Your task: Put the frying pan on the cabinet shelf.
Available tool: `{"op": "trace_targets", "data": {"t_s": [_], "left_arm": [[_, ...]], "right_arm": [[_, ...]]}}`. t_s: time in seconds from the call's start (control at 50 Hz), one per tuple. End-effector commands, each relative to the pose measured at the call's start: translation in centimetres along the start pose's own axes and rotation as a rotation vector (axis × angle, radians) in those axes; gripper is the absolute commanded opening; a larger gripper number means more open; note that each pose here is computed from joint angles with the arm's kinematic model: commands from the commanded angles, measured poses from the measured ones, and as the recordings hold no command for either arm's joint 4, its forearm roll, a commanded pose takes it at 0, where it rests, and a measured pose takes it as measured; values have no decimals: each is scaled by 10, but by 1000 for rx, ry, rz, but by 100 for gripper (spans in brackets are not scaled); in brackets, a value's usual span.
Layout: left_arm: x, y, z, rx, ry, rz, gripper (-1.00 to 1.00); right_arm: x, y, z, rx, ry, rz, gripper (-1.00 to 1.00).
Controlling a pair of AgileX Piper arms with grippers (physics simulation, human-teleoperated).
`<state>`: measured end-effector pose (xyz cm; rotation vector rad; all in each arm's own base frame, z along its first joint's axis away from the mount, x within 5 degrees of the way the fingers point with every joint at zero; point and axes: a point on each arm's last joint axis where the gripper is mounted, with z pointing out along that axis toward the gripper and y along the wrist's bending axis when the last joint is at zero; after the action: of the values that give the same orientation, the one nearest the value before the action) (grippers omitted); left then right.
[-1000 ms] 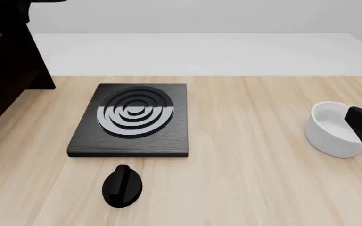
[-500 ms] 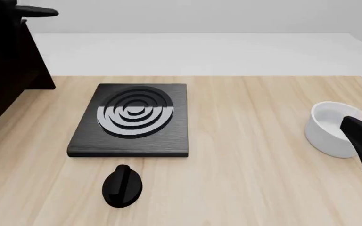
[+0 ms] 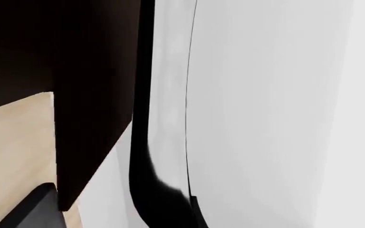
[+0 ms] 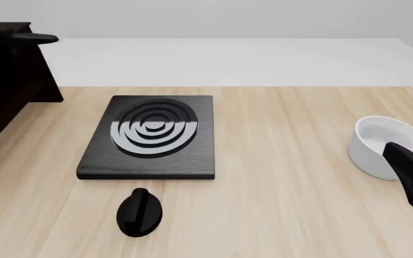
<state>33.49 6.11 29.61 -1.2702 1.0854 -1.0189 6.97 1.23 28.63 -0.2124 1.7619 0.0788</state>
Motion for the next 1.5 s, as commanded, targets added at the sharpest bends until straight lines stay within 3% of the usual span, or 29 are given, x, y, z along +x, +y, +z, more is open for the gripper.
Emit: {"op": "trace_targets", "data": {"t_s": [0.02, 0.18, 0.46, 0.66, 0.68, 0.8, 0.82, 1.5], "left_arm": [[-10, 16, 1, 17, -8, 54, -100], [-12, 35, 2, -7, -14, 43, -100], [-15, 51, 4, -28, -25, 34, -100], [-20, 38, 5, -23, -37, 48, -100], [-16, 30, 2, -13, -25, 66, -100], [-13, 26, -2, -2, -18, 60, -100], [-14, 27, -1, -3, -21, 57, 100], [-1, 14, -32, 33, 20, 103, 100]], "right_arm": [[7, 0, 3, -1, 12, -16, 100], [13, 1, 5, -2, 22, -15, 100], [18, 1, 6, 1, 32, -16, 100], [19, 1, 7, 1, 33, -12, 100], [20, 1, 7, 1, 34, -12, 100], [20, 1, 8, 0, 35, -15, 100], [20, 1, 7, 1, 34, -14, 100], [23, 0, 6, 12, 39, -22, 100]]}}
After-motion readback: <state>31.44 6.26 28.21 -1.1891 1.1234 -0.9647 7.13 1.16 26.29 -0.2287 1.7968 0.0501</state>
